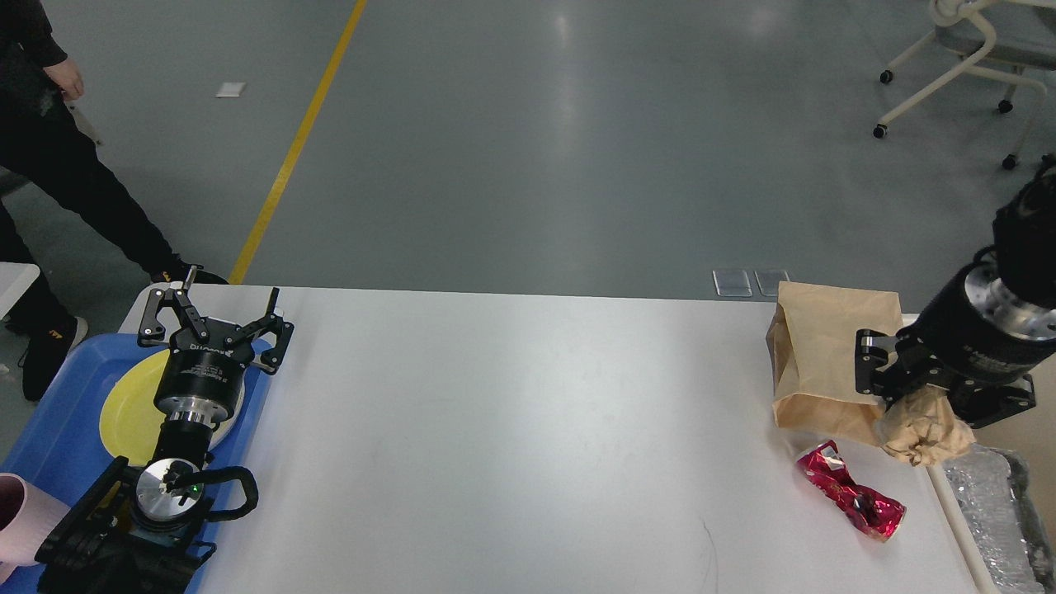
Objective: Tidy desktop
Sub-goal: 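Lift the bread roll and drop it into the white bin, then raise the right gripper out of the bin and over the brown bag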
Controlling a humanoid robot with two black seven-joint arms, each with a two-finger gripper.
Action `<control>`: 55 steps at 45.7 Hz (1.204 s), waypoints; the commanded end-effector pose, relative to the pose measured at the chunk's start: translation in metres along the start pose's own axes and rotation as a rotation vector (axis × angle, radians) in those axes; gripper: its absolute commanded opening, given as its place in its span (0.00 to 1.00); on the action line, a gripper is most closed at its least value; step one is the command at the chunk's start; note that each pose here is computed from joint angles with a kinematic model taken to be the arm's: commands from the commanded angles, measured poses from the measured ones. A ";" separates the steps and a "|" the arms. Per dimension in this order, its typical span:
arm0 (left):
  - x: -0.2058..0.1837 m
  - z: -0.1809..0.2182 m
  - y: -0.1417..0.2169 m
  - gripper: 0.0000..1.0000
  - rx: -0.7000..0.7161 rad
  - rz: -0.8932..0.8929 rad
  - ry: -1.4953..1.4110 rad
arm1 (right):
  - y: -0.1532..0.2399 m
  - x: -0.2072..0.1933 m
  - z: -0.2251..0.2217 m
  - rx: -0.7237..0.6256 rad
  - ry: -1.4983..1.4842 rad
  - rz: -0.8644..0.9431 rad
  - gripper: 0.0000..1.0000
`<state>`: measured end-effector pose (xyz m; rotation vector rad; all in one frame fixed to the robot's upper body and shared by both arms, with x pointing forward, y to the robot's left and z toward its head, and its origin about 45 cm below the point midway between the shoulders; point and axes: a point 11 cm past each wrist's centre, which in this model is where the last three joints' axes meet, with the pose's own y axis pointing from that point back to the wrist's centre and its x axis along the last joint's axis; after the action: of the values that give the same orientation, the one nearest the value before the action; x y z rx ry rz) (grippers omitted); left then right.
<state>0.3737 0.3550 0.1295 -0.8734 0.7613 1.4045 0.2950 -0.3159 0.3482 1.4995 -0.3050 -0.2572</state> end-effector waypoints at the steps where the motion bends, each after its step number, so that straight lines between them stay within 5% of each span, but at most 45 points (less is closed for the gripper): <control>1: 0.000 0.000 0.000 0.96 0.000 0.001 0.000 | 0.044 -0.011 -0.009 0.011 0.044 0.036 0.00; 16: 0.000 0.000 0.000 0.96 0.000 0.001 0.000 | 0.077 -0.010 -0.016 0.052 0.004 0.104 0.00; 28: 0.000 0.000 0.000 0.96 0.000 0.001 0.000 | 0.051 0.027 0.064 0.041 -0.228 0.156 0.00; 40: 0.000 0.000 0.000 0.96 0.000 0.001 0.000 | -0.042 0.064 0.183 -0.125 -0.432 0.201 0.00; 55: 0.000 0.000 0.000 0.96 0.000 -0.001 0.000 | -0.181 0.064 0.246 -0.238 -0.548 0.313 0.00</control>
<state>0.3738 0.3548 0.1296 -0.8735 0.7614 1.4041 0.2811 -0.5557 0.2184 1.1807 -0.8703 -0.4530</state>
